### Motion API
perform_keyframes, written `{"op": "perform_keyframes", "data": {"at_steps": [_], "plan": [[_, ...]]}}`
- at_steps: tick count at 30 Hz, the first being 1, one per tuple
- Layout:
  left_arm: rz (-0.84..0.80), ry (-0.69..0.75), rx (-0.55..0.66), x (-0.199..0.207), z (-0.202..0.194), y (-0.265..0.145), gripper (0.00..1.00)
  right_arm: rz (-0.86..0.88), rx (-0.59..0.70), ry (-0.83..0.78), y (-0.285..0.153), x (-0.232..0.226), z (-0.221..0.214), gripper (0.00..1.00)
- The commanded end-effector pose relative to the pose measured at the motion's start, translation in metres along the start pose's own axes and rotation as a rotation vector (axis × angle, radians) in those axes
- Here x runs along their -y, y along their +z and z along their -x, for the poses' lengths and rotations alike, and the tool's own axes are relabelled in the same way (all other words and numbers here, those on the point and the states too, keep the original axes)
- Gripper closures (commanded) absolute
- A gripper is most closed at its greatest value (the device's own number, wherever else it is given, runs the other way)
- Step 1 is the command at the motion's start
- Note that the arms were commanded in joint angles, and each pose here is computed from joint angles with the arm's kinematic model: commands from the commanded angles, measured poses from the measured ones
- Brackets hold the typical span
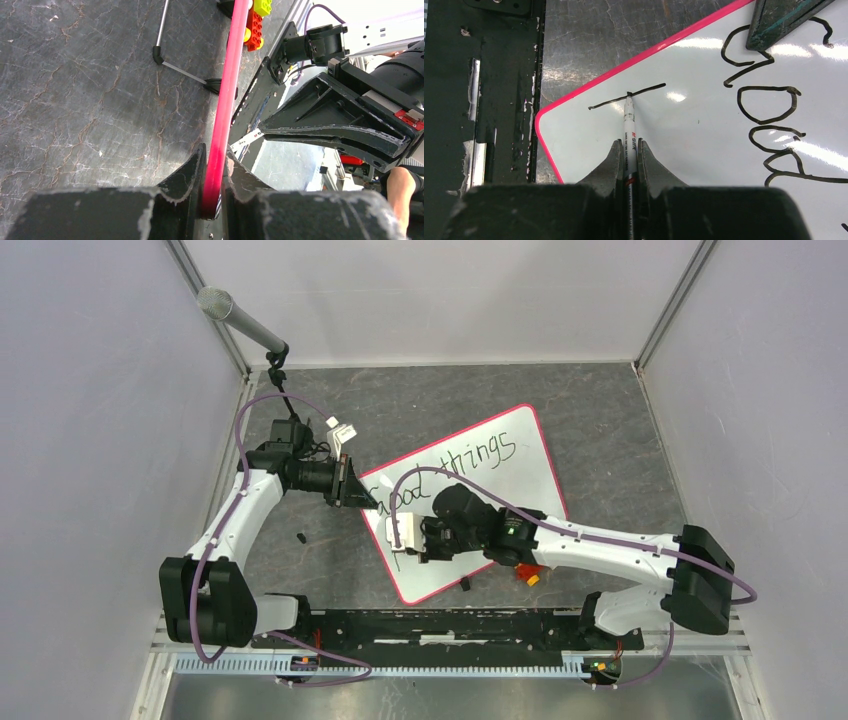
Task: Write a sentence on the whiteboard
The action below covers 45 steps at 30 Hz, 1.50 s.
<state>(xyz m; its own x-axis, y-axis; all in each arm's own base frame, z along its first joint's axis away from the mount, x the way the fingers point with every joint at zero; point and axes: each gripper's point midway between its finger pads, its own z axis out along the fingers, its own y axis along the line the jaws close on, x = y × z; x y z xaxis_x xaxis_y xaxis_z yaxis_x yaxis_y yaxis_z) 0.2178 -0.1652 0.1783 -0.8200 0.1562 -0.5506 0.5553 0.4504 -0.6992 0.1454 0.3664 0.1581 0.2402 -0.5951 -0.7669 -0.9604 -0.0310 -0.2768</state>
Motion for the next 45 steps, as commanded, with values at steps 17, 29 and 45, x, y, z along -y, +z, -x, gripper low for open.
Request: {"op": "perform_keyframes", "data": {"at_steps": [17, 29, 45], "plan": [[0.083, 0.080, 0.022, -0.012, 0.012, -0.003, 0.98, 0.004, -0.031, 0.029, -0.008, -0.002, -0.027, 1.00], [0.087, 0.078, 0.018, -0.014, 0.011, -0.002, 0.98, 0.062, 0.021, 0.005, -0.017, -0.017, -0.014, 1.00], [0.085, 0.082, 0.022, -0.012, 0.011, -0.003, 0.97, -0.129, -0.001, 0.043, -0.028, 0.024, -0.008, 1.00]]}}
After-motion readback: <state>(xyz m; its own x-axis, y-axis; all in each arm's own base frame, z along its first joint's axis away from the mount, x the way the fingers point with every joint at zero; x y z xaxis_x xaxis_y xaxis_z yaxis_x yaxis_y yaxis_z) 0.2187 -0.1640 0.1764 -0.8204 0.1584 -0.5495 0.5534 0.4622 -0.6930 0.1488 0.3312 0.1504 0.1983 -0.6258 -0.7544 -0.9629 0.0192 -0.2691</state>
